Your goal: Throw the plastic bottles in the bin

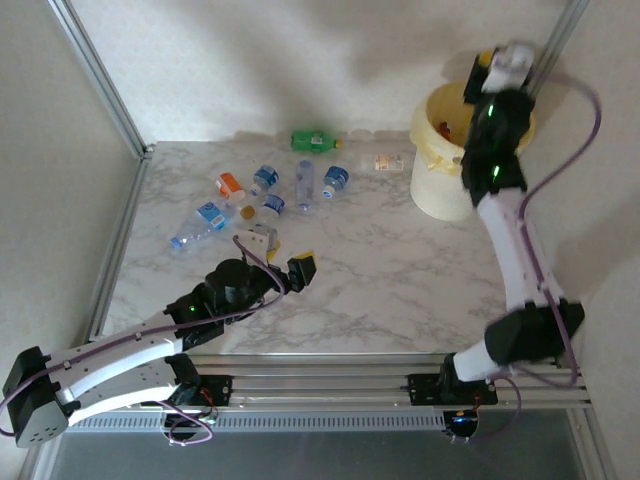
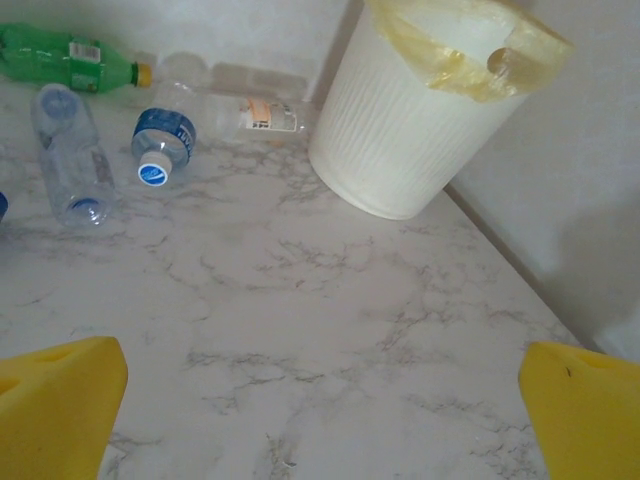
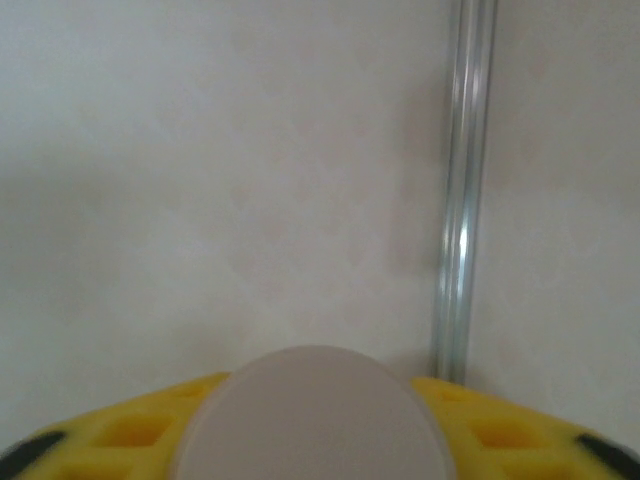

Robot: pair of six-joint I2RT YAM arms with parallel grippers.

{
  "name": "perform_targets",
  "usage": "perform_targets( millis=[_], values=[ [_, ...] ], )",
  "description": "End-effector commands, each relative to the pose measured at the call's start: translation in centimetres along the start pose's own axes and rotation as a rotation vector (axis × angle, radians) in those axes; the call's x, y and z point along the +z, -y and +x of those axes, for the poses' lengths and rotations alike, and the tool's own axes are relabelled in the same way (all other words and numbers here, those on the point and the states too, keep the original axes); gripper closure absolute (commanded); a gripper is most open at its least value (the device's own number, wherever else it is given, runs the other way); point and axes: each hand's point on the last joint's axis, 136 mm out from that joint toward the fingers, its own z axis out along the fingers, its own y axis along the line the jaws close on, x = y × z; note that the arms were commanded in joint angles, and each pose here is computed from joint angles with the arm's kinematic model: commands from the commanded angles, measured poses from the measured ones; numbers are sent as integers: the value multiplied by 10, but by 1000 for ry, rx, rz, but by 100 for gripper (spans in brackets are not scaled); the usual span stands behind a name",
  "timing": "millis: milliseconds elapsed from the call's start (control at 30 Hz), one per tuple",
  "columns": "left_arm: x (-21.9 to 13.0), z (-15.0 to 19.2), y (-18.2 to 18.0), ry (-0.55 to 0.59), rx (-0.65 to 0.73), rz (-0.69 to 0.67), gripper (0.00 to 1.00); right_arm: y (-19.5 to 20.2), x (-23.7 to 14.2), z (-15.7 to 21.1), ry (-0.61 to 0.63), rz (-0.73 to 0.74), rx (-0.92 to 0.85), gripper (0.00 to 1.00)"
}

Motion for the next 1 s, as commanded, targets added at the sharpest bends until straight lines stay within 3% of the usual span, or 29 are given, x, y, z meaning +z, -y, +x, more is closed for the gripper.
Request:
perform_targets(
  millis=[0,33,133,300,467,633,767,900,967],
  values=[
    [-2,-4,-10,20,-43,-41,0,8,15,92,-483,49,-28,30],
    [-1,-3,-12,17,-45,-48,0,1,16,108,-548,23,-38,23],
    [0,-1,-18,7,-62,-71,0,-7,6,129,-617,-19,-12,18],
    [10,4,-42,-36,-100,-161,0,-7,-32,103,-515,-119,81,10],
    [24,13,-82,-126,-107,-340,0,-18,-98,100,-583,-301,169,1],
    [39,16,-121,-215,-48,-509,0,-36,-166,121,-678,-486,290,1],
    [59,19,-146,-311,13,-555,0,-48,-213,144,-757,-583,359,1],
    [82,28,-179,-422,67,-644,2,-49,-250,166,-824,-612,365,1],
    [92,36,-198,-483,72,-693,8,-47,-264,172,-845,-614,386,1]
  ],
)
